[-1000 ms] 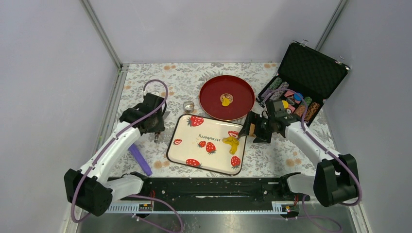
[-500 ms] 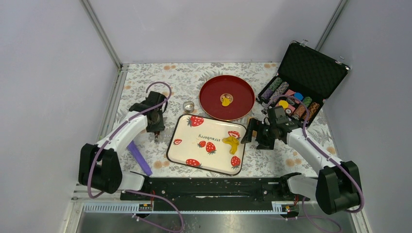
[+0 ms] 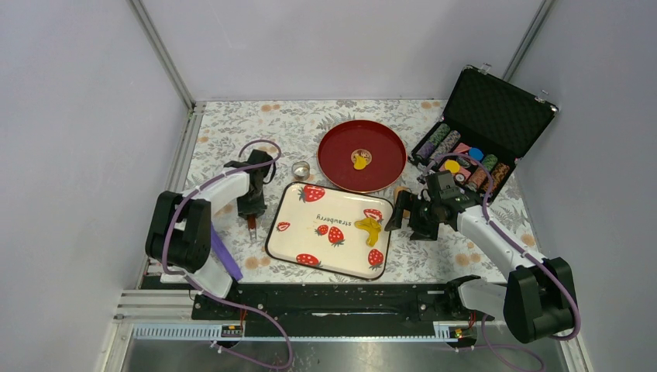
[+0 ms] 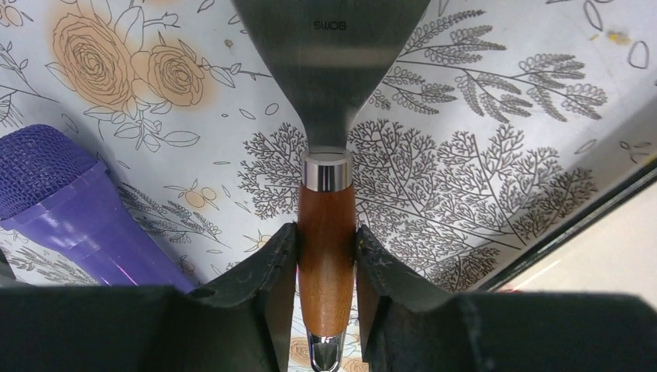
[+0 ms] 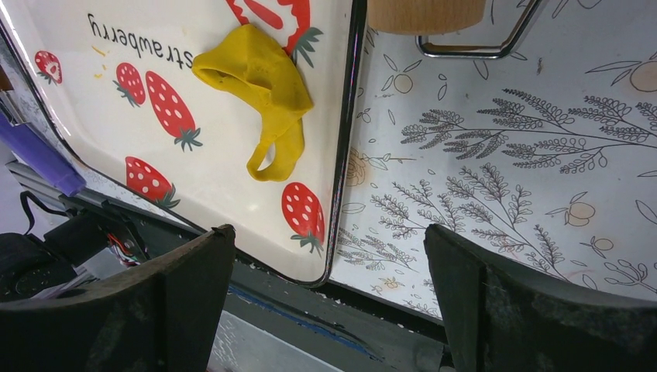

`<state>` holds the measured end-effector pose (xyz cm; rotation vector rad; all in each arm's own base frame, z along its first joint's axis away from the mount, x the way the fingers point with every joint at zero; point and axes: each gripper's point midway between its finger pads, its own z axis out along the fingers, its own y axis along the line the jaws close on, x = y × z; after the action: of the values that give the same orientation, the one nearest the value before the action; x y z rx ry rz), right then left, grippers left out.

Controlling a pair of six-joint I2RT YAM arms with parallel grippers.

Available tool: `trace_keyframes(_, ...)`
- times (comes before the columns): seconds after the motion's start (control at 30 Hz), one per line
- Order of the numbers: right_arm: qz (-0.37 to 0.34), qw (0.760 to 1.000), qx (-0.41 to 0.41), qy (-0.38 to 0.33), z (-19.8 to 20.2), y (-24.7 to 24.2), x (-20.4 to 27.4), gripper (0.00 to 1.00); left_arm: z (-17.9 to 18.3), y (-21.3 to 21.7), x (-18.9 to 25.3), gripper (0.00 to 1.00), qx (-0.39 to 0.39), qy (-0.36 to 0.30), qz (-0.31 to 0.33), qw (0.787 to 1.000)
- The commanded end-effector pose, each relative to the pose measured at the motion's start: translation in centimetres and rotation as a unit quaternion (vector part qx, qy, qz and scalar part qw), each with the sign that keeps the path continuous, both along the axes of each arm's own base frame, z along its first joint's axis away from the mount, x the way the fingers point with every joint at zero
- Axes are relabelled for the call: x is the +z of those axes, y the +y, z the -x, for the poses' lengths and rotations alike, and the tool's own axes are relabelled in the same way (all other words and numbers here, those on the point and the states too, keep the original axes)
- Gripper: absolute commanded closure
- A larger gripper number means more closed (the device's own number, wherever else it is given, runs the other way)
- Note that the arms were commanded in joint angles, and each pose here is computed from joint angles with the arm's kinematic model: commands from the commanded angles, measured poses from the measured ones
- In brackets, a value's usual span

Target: Roll out the dumpling wrappers from the dough

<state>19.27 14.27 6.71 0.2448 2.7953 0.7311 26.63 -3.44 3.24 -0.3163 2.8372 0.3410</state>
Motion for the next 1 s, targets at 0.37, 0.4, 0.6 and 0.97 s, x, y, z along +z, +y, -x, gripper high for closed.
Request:
trace_keyframes(0.37, 0.016, 1.0, 0.002, -0.012, 0.1, -0.6, -0.1, 0.01, -2.1, 0.6, 2.5, 0.23, 0.051, -0.064, -0.011, 0.997)
trace_keyframes(0.4, 0.016, 1.0, 0.001, -0.013, 0.0, -0.6, -0.1, 0.0, -2.2, 0.6, 2.8, 0.21, 0.051, -0.07, -0.009, 0.996)
trace_keyframes(0.6, 0.016, 1.0, -0.002, -0.018, -0.1, -0.6, 0.1, 0.0, -2.7, -1.2, 4.3, 0.14, 0.036, -0.114, 0.059, 0.991)
trace_keyframes(0.97, 0.053, 0.997, -0.016, -0.045, -0.7, -2.0, 0.4, 0.01, -3.2, -6.0, 11.7, 0.01, -0.025, -0.278, 0.298, 0.913)
